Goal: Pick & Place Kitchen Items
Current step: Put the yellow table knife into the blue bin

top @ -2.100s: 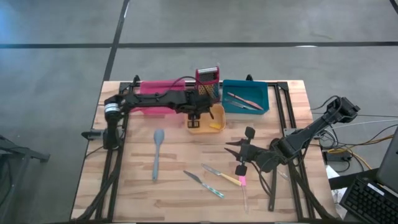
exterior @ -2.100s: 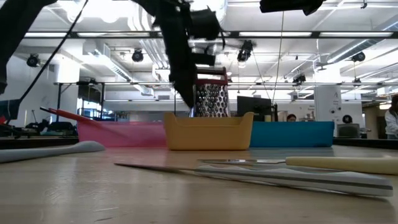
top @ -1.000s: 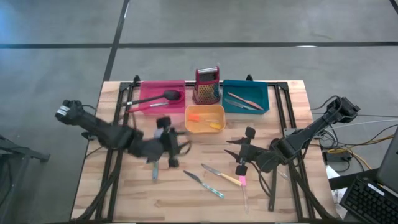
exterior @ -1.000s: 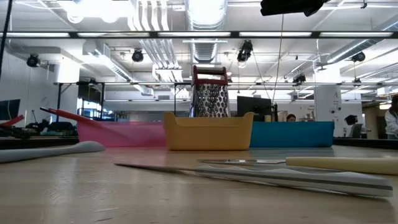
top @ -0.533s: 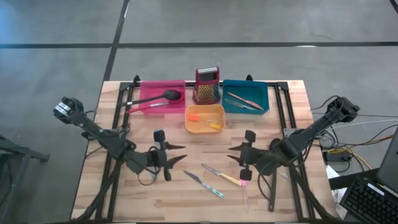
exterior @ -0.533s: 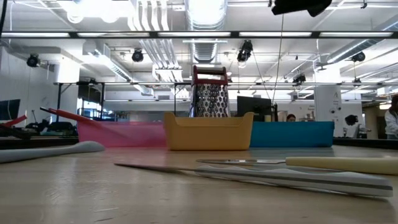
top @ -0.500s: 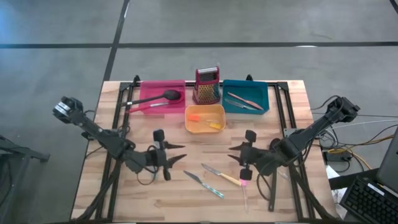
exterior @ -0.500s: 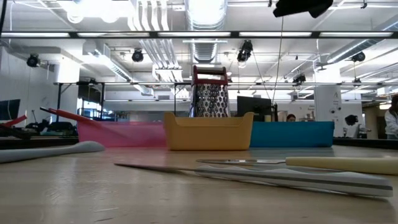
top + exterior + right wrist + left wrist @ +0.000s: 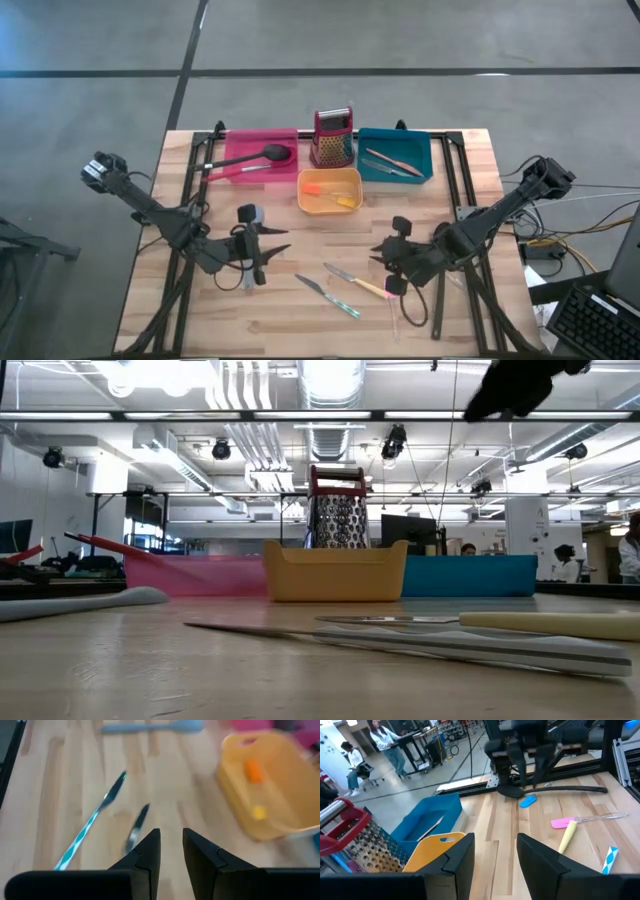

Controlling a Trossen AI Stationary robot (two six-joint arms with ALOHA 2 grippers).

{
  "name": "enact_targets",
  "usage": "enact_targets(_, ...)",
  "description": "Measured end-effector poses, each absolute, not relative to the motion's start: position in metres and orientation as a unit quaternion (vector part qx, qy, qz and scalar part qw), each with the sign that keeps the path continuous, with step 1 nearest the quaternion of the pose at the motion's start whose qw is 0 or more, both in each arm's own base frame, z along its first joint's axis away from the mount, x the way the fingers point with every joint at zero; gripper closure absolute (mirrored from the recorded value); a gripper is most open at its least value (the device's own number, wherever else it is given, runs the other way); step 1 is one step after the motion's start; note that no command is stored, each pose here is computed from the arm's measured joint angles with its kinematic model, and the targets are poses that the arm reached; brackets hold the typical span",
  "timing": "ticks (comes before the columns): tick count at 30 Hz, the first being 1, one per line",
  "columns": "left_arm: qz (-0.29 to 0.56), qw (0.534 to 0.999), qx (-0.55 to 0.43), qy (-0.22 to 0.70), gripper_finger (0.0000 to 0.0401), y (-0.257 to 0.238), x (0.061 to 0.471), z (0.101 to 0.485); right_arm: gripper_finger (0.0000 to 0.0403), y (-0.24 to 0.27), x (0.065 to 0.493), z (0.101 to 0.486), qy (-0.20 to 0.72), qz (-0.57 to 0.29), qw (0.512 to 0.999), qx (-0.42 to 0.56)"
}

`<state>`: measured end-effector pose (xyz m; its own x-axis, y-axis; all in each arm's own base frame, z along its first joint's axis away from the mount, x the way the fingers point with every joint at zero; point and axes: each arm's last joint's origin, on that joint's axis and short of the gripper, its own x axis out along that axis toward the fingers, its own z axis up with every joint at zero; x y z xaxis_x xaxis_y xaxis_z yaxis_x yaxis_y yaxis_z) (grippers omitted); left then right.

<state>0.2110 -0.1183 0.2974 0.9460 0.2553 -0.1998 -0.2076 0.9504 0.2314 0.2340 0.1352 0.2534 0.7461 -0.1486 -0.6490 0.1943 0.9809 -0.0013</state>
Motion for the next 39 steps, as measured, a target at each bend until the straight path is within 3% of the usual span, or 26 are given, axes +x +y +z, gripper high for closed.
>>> enact_targets(19, 0.119, 0.980, 0.103, 0.124, 0.0250, -0.118, 0.210, 0.290, 0.0268, 0.167, 0.267, 0.196, 0.495, -0.032, 0.861, 0.107)
enact_targets(31, 0.119, 0.980, 0.098, 0.123, 0.0250, -0.118, 0.210, 0.290, 0.0207, 0.187, 0.296, 0.176, 0.575, -0.074, 0.812, 0.061)
enact_targets(39, 0.119, 0.980, 0.099, 0.126, 0.0250, -0.118, 0.210, 0.288, 0.0191, 0.190, 0.300, 0.166, 0.604, -0.076, 0.791, 0.062)
